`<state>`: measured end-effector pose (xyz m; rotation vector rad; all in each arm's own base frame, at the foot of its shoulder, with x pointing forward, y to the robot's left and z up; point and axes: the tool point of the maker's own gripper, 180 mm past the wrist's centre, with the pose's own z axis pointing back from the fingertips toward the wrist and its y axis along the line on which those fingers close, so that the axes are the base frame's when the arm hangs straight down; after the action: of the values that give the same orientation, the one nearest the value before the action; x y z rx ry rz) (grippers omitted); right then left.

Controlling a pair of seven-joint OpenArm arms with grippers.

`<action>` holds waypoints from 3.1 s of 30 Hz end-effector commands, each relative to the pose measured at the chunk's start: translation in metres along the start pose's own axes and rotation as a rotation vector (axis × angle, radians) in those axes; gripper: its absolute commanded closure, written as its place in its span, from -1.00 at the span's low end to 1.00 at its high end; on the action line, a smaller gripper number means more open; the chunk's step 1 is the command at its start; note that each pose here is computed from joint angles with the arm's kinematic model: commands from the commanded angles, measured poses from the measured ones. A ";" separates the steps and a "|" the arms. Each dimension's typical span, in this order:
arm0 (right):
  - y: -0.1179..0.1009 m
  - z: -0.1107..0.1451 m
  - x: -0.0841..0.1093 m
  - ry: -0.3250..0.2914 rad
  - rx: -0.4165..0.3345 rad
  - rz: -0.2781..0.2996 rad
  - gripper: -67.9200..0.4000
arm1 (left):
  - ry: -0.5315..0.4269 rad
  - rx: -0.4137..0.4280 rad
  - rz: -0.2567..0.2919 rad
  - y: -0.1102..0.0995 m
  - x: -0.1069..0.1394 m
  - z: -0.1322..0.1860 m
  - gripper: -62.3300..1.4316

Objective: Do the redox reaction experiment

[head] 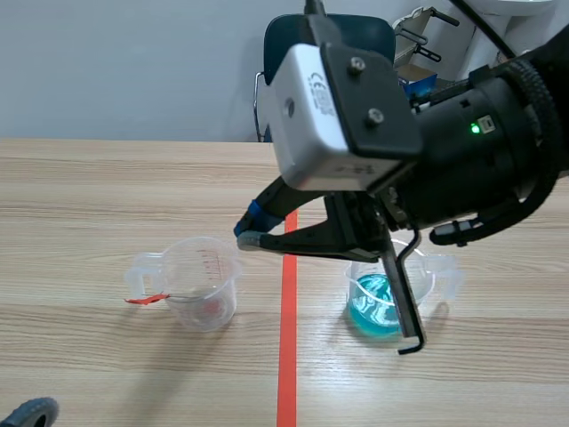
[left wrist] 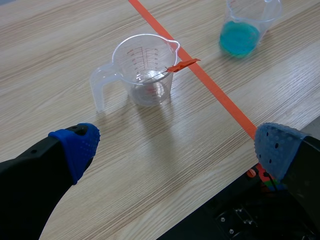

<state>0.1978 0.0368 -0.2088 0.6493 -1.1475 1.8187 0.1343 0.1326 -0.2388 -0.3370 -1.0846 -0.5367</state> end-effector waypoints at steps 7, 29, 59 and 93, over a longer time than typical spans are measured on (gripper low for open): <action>-0.001 0.016 -0.010 0.054 0.001 0.006 0.96 | -0.021 -0.002 0.010 -0.003 0.005 0.000 -1.00; -0.007 0.009 -0.030 0.185 -0.005 0.161 0.01 | -0.022 -0.002 0.010 -0.002 0.005 0.000 -1.00; 0.002 -0.035 -0.036 0.021 -0.044 0.254 0.01 | -0.025 -0.002 0.010 -0.002 0.005 0.000 -1.00; 0.011 -0.079 -0.018 -0.135 -0.036 0.320 0.01 | -0.025 -0.002 0.010 -0.002 0.005 0.000 -1.00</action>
<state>0.1965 0.0961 -0.2677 0.5961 -1.4119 2.0398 0.1344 0.1324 -0.2386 -0.3379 -1.0863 -0.5363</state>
